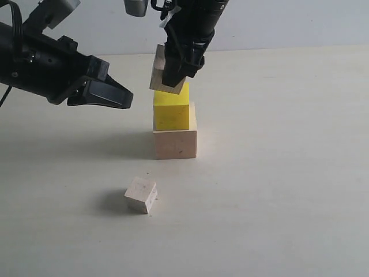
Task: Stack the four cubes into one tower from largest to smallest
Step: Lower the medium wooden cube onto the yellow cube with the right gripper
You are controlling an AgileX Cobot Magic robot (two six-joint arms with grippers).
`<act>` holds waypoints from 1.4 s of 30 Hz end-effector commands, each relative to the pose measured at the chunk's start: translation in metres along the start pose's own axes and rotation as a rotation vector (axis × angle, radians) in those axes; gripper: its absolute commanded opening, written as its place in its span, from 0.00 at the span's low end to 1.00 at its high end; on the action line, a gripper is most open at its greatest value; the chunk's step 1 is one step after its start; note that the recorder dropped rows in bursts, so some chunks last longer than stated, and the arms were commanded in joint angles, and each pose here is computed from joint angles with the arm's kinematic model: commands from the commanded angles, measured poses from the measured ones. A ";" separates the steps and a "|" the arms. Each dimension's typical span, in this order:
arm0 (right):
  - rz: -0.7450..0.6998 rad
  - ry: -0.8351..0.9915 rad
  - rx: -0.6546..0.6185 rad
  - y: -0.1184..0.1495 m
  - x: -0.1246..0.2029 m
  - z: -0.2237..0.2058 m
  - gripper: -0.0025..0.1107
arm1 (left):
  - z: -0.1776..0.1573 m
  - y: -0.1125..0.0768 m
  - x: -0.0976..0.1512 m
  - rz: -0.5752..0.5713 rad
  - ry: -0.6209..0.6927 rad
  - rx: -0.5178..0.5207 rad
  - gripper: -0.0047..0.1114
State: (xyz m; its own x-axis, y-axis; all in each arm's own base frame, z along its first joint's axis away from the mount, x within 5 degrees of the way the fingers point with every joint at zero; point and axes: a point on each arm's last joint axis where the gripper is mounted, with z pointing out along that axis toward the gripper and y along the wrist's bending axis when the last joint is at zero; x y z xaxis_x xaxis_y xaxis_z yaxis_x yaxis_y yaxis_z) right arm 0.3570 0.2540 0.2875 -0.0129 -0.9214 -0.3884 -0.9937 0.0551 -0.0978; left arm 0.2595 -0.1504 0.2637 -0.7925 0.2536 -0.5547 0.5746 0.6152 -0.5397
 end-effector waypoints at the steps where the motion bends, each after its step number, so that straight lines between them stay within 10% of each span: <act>1: 0.003 -0.002 0.011 -0.001 -0.001 -0.001 0.02 | -0.003 -0.003 -0.001 0.003 -0.007 0.010 0.04; 42: 0.035 0.009 0.000 -0.003 0.001 0.006 0.02 | -0.003 -0.003 -0.001 0.008 -0.007 0.010 0.04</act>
State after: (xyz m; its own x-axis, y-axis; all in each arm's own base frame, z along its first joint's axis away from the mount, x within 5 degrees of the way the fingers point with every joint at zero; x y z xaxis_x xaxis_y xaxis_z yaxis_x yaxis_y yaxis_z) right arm 0.3599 0.2552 0.2787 -0.0473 -0.9256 -0.3756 -0.9939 0.0809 -0.0744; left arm 0.2590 -0.1506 0.2637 -0.7912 0.2592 -0.5539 0.5785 0.6108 -0.5406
